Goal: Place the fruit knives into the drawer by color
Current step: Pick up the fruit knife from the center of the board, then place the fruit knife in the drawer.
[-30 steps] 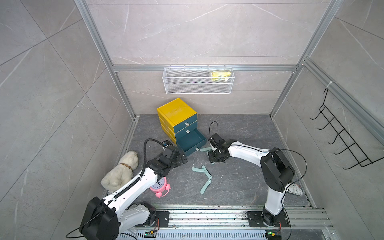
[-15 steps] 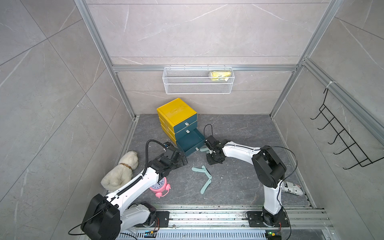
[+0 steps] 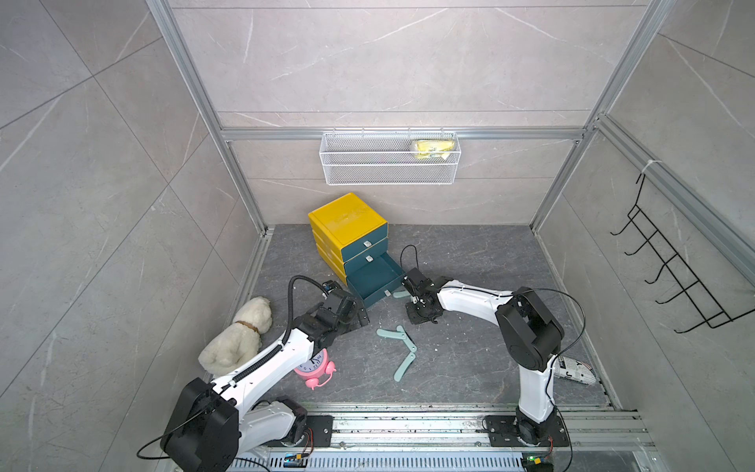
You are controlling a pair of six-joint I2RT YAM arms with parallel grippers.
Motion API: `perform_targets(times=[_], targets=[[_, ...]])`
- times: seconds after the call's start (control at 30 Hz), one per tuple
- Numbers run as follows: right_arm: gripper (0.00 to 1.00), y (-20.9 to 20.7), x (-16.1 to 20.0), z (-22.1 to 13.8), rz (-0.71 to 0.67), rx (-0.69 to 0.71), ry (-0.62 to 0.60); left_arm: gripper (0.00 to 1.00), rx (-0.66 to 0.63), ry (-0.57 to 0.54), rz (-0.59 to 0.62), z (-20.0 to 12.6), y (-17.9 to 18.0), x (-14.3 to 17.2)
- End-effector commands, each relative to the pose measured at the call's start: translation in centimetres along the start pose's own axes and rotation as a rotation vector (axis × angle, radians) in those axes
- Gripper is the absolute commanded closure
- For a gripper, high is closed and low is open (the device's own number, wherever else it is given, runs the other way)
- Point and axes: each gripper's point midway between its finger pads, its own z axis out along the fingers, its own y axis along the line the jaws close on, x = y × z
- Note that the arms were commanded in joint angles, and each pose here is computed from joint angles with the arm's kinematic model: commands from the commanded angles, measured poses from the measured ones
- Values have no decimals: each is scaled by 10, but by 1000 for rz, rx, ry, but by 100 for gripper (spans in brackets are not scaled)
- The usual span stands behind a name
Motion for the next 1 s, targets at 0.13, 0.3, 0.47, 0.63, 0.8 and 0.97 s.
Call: perform_targets(times=[0.13, 0.3, 0.47, 0.63, 0.8, 0.97], targets=[[82, 2, -7, -41, 36, -64, -109, 1, 27, -1, 20, -1, -7, -2], [81, 24, -34, -89, 35, -186, -212, 1, 27, 0, 23, -2, -8, -2], [81, 54, -78, -96, 105, -293, -248, 1, 26, -1, 22, -4, -7, -3], [81, 77, -127, -81, 165, -336, -285, 1, 27, 8, 25, -8, -7, -1], [81, 86, -157, -63, 191, -319, -285, 1, 29, 18, 30, -10, -6, 1], [79, 84, -162, -40, 230, -298, -255, 1, 40, 31, 36, -10, -7, 4]])
